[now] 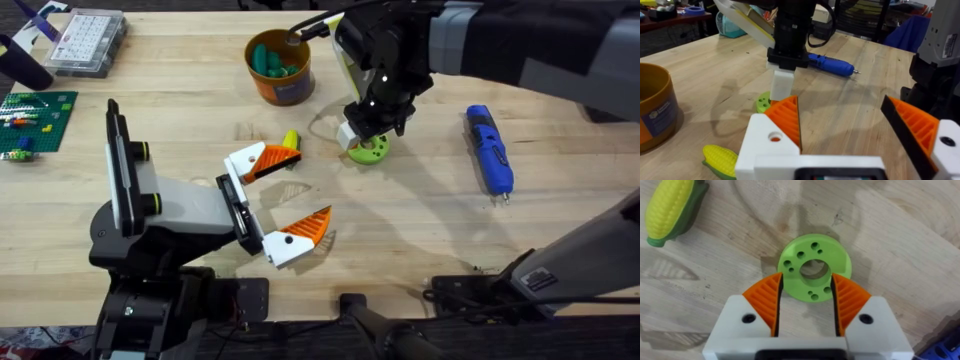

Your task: Pick up the gripper from the table and insert it into the empty holder that is missing its gripper. Then pick up a screw, insert it into the mounting hole, and use the screwdriver to tighten it. Finally, clean up the table by picking up the vegetable and placing it into the bucket.

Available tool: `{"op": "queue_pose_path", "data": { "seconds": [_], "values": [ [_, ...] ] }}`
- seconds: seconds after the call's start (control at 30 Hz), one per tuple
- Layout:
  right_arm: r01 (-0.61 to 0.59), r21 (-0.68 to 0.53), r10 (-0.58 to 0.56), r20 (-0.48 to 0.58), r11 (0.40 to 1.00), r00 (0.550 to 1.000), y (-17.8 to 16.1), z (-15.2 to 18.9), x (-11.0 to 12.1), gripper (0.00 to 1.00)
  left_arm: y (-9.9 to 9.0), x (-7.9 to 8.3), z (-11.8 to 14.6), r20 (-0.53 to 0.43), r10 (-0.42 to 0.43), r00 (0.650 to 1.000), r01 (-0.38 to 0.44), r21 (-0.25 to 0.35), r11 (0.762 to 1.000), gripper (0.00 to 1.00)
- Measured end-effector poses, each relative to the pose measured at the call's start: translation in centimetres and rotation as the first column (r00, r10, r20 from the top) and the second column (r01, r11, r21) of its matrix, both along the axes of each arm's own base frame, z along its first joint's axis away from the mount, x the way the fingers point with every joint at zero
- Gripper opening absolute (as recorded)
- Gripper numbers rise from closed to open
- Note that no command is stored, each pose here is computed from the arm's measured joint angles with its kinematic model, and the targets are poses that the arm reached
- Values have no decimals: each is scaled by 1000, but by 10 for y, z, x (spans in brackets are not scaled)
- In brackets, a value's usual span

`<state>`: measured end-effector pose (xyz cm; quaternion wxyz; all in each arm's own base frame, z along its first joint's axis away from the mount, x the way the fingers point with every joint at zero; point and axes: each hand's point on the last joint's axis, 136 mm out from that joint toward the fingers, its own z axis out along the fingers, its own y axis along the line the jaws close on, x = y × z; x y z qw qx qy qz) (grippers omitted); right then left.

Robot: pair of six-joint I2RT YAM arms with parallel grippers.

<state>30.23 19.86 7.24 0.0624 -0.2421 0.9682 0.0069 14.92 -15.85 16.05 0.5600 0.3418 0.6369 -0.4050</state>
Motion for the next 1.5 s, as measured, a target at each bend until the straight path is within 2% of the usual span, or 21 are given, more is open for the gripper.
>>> {"op": "queue_pose_path", "data": {
  "seconds": [0.57, 1.03, 1.2, 1.5],
  "values": [
    [-2, -37, 0, -62, 999, 998, -11, 3, -17, 549, 0, 1, 0, 0, 4, 1000, -4, 0, 1000, 988],
    [21, 64, -26, 77, 998, 997, -21, 71, -32, 549, 0, 1, 0, -1, 4, 1000, -4, 0, 1000, 988],
    [45, 64, -49, 73, 997, 996, -31, 52, -38, 549, 0, 1, 0, -1, 4, 1000, -4, 0, 1000, 988],
    [130, 94, -140, 114, 987, 984, -50, 34, -12, 549, 0, 1, 0, -1, 5, 1000, -5, 0, 1000, 988]
  ]
}}
